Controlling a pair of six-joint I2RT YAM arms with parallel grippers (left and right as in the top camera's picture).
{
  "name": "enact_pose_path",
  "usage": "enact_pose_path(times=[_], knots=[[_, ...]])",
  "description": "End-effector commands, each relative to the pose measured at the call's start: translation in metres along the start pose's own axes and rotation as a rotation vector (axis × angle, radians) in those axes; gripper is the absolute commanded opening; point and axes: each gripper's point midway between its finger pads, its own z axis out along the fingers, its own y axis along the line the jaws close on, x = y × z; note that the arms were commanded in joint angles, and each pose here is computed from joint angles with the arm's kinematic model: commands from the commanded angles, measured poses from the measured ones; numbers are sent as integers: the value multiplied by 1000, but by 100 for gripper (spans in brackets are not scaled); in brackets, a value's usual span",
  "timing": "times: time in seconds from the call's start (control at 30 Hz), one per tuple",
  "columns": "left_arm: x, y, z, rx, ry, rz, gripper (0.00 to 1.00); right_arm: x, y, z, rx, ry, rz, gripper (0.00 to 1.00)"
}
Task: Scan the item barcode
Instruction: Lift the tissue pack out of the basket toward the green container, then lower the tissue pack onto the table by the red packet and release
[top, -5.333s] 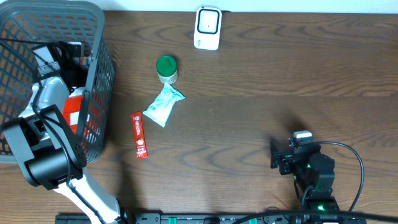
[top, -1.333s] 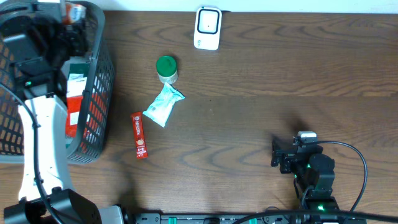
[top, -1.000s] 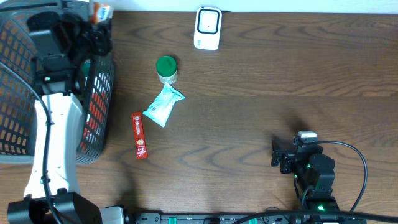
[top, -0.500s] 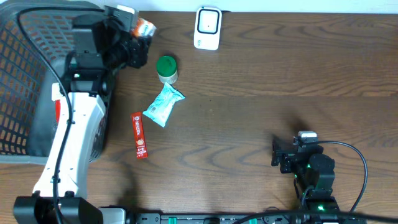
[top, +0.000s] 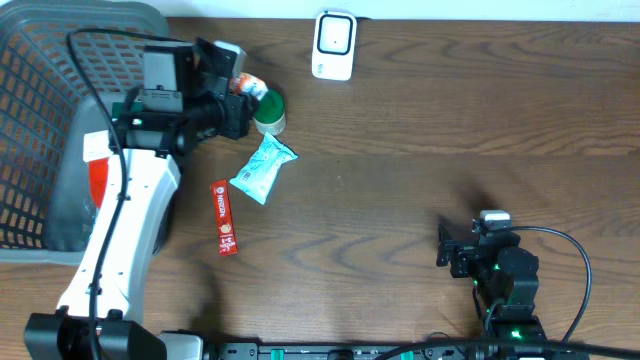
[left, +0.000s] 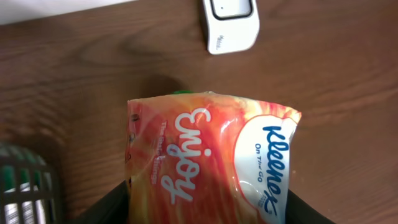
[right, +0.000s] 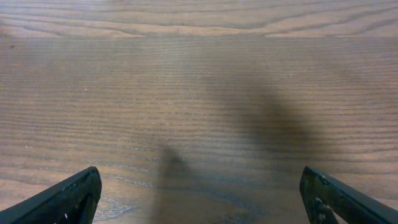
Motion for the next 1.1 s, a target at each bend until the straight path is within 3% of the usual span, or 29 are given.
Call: enact_pose_path(times=[0.0,0.23,0.4,0.77,1.07], knots=[[-10,-13,-6,-72,-3,86,55,0,0,0,6,0,6,99],[-2,-47,-6,-114,25,174,54,-1,0,0,6,-4,6,99],[29,-47,3,-121,97,170,54,-1,0,0,6,-7,6,99],[118,-43,31,-120,262,76,54,-2,0,0,6,-11,6,99],[180,-38,43,-155,331,-113,55,-3,0,0,5,-14,6,99]])
